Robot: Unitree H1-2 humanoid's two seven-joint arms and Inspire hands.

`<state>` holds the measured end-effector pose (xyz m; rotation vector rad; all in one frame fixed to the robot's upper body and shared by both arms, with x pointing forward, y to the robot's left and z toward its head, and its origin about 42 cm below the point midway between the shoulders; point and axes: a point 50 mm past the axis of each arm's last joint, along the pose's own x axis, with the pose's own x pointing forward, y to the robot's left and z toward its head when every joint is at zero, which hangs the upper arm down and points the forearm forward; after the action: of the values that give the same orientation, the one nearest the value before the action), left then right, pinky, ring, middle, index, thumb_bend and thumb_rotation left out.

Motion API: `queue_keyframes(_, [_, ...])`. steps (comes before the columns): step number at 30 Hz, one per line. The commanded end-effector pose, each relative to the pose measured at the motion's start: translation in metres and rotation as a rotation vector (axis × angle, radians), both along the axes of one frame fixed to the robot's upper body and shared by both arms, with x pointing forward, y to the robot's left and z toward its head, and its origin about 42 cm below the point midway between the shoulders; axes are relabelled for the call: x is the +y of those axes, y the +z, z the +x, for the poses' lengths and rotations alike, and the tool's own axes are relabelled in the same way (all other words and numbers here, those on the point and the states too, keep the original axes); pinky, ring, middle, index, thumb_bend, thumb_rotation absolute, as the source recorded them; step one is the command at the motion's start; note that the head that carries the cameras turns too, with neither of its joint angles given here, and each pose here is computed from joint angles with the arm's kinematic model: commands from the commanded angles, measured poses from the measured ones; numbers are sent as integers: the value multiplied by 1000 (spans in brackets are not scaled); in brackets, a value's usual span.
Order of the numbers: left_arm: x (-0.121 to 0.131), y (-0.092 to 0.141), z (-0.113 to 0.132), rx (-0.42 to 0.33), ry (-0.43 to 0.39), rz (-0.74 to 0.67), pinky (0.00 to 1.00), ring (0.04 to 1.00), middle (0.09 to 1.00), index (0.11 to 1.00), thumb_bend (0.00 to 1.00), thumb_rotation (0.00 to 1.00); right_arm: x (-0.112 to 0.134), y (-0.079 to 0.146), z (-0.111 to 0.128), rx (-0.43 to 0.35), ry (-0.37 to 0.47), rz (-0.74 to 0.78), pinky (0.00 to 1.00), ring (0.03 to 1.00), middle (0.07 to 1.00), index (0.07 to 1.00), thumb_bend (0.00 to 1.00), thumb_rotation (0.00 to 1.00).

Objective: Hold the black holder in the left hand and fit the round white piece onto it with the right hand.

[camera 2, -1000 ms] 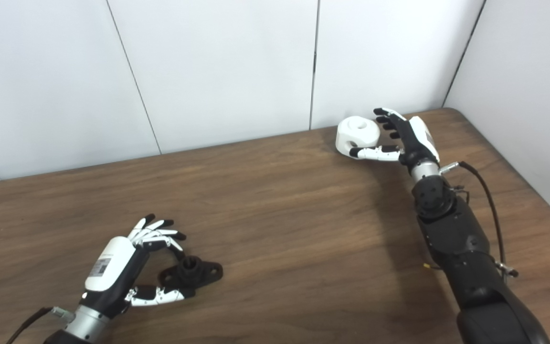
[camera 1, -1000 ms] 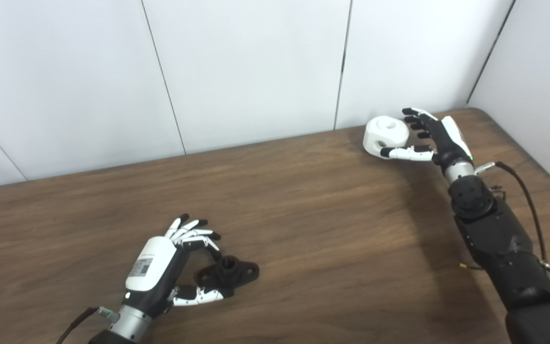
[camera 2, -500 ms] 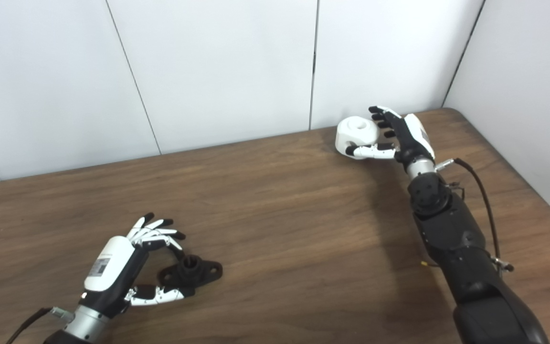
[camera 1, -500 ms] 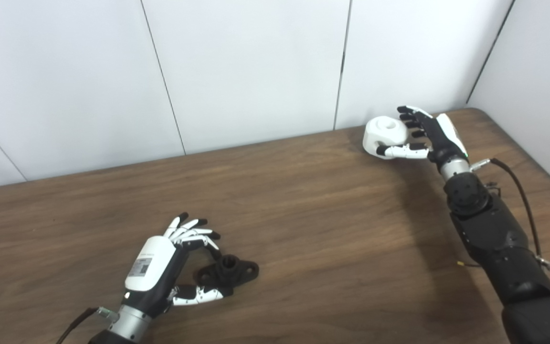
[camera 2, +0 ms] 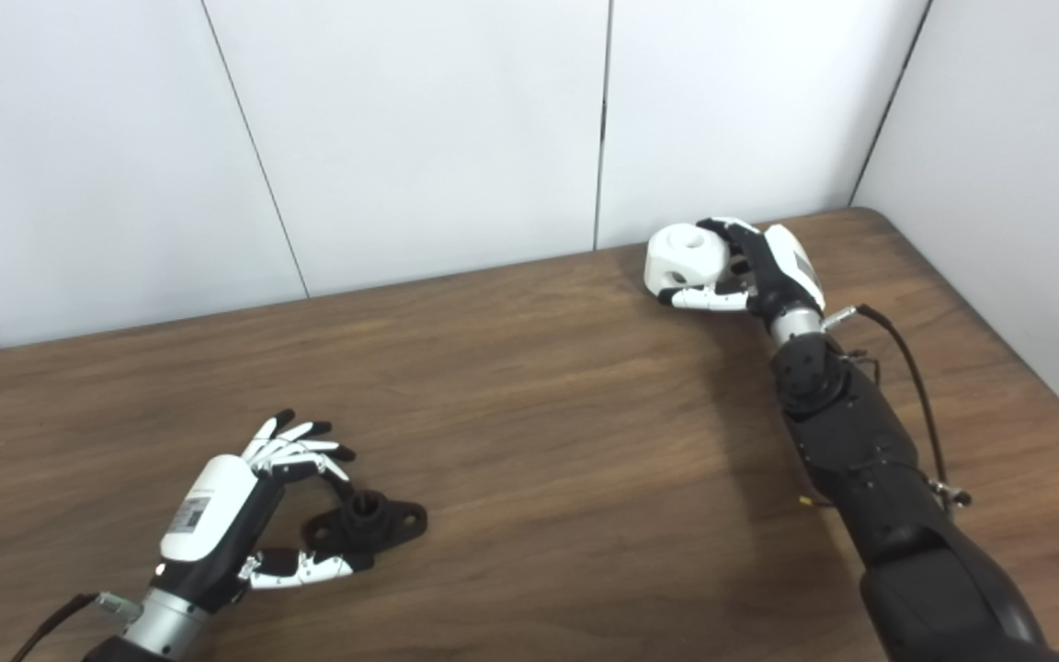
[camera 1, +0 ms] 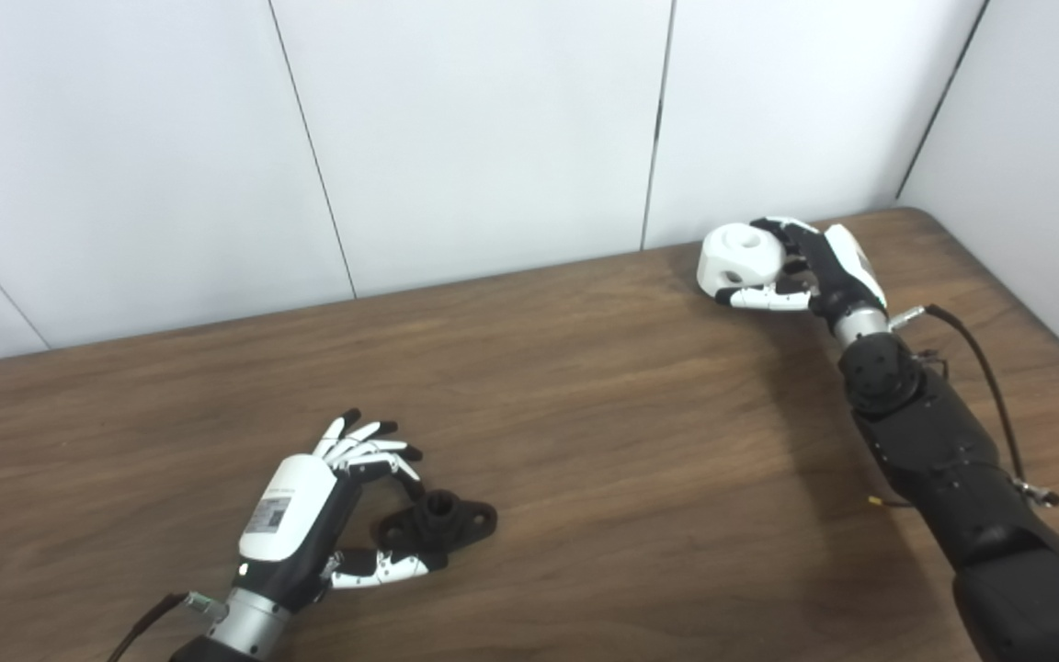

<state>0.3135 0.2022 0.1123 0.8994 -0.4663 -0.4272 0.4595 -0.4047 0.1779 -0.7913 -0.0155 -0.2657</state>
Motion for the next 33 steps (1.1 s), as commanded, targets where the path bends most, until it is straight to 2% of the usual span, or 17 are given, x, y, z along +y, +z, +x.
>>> queue_keyframes(1, [6,-34,-26,84,11,-6,1000,884,737,483,524,62,2,30,17,-89,8,-16,717,788,790,787,829,353])
queue_keyframes(4, [6,-34,-26,85,11,-9,1000,884,738,483,524,62,4,29,19,-94,-2,-36,708,777,779,778,815,359])
queue_keyframes(5, [7,-34,-26,86,12,-10,1000,885,739,483,524,62,5,29,19,-105,-4,-43,699,764,766,762,780,344])
queue_keyframes(9, [8,-34,-27,91,17,-11,1000,886,742,484,524,62,10,29,19,-143,-18,-70,500,602,647,669,571,322])
queue_keyframes(12, [8,-34,-27,91,14,-6,1000,884,740,484,524,62,12,28,18,-172,-27,-71,457,560,614,623,487,290])
queue_keyframes(21, [8,-33,-25,88,10,-2,1000,884,739,483,524,61,14,33,19,-189,-30,-81,513,596,635,614,490,304])
queue_keyframes(30, [7,-33,-26,88,7,-2,1000,880,737,483,524,61,15,35,15,-201,-23,-77,469,572,620,616,500,295])
queue_keyframes(33, [8,-32,-24,90,8,0,1000,882,739,483,524,61,19,36,13,-218,4,-93,474,575,621,615,500,283])
